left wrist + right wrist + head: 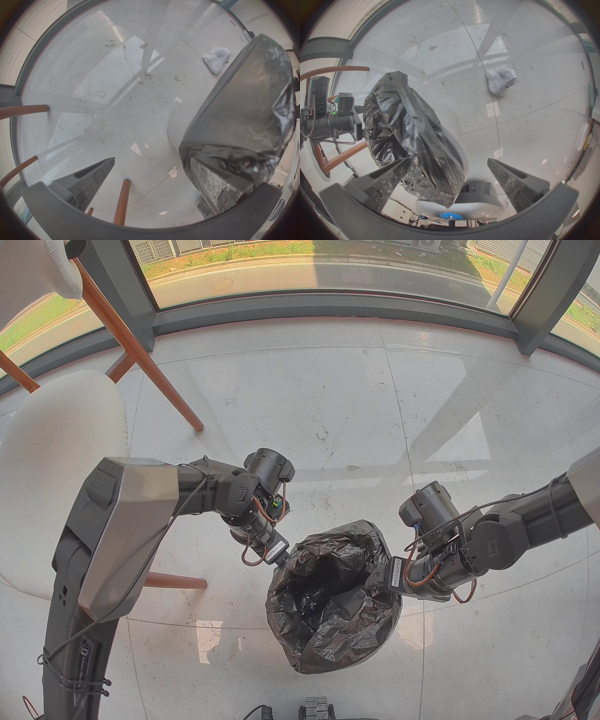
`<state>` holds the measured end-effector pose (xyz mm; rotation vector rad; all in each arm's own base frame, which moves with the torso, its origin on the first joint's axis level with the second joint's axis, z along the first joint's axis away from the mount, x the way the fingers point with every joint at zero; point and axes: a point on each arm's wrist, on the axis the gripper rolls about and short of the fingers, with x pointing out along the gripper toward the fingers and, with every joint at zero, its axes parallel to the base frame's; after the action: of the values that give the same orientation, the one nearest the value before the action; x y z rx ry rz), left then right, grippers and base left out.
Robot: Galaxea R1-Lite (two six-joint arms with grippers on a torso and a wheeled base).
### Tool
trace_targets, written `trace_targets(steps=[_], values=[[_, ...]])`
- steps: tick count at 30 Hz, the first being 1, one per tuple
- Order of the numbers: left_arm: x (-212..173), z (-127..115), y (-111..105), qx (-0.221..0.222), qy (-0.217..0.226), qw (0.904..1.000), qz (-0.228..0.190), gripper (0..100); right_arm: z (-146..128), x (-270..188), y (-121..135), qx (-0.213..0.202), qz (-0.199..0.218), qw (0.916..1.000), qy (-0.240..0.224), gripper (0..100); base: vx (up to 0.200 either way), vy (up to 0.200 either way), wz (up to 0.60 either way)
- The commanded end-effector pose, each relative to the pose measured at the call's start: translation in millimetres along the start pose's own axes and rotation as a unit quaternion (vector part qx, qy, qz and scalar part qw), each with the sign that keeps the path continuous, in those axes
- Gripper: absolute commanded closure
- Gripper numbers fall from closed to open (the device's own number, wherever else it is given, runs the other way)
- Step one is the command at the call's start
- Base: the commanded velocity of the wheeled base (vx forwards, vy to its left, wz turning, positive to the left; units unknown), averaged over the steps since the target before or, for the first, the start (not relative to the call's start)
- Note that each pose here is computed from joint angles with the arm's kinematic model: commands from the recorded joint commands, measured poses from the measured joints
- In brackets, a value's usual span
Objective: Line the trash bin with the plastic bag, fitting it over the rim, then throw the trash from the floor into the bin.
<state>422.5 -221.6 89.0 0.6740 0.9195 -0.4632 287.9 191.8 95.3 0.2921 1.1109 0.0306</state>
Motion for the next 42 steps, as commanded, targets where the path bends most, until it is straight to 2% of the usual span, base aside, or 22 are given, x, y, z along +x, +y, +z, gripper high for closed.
trace_targets(steps=[1, 7, 11, 15, 22, 23, 32, 35, 42], values=[[-40, 2, 10, -0.004, -0.005, 1.0000, 0.003, 0, 1, 0, -2, 0.000, -0.008, 1.0000, -0.006, 0, 0.000, 0.000, 0.00], [-80, -5, 15, 0.000, 0.022, 0.9997, -0.003, 0, -2, -2, -2, -0.005, -0.009, 0.9999, -0.004, 0, 0.000, 0.000, 0.00], [-91, -13, 14, 0.006, 0.054, 0.9984, -0.016, 0, -6, -1, -3, -0.008, -0.012, 0.9999, 0.001, 0, 0.000, 0.000, 0.00], [-103, -20, 14, 0.009, 0.081, 0.9964, -0.026, 0, -21, 4, -6, -0.034, -0.021, 0.9991, 0.016, 0, 0.000, 0.000, 0.00], [-109, -27, 11, -0.026, 0.114, 0.9925, -0.034, 0, -28, 19, -11, -0.055, -0.002, 0.9984, -0.014, 0, 0.000, 0.000, 0.00], [-109, -27, 11, -0.026, 0.114, 0.9925, -0.034, 0, -28, 19, -11, -0.055, -0.002, 0.9984, -0.014, 100, 0.000, 0.000, 0.00], [-138, -36, 12, -0.043, 0.139, 0.9886, -0.041, 0, -28, -3, -18, -0.055, 0.008, 0.9981, -0.027, 100, 0.000, 0.000, 0.00], [-148, -42, 11, -0.049, 0.159, 0.9849, -0.047, 0, -33, -14, -27, -0.072, 0.007, 0.9970, -0.029, 100, 0.000, 0.000, 0.00], [-152, -42, 1, -0.044, 0.174, 0.9824, -0.053, 0, -49, -10, -61, -0.097, -0.033, 0.9947, 0.005, 100, 0.000, 0.000, 0.00]])
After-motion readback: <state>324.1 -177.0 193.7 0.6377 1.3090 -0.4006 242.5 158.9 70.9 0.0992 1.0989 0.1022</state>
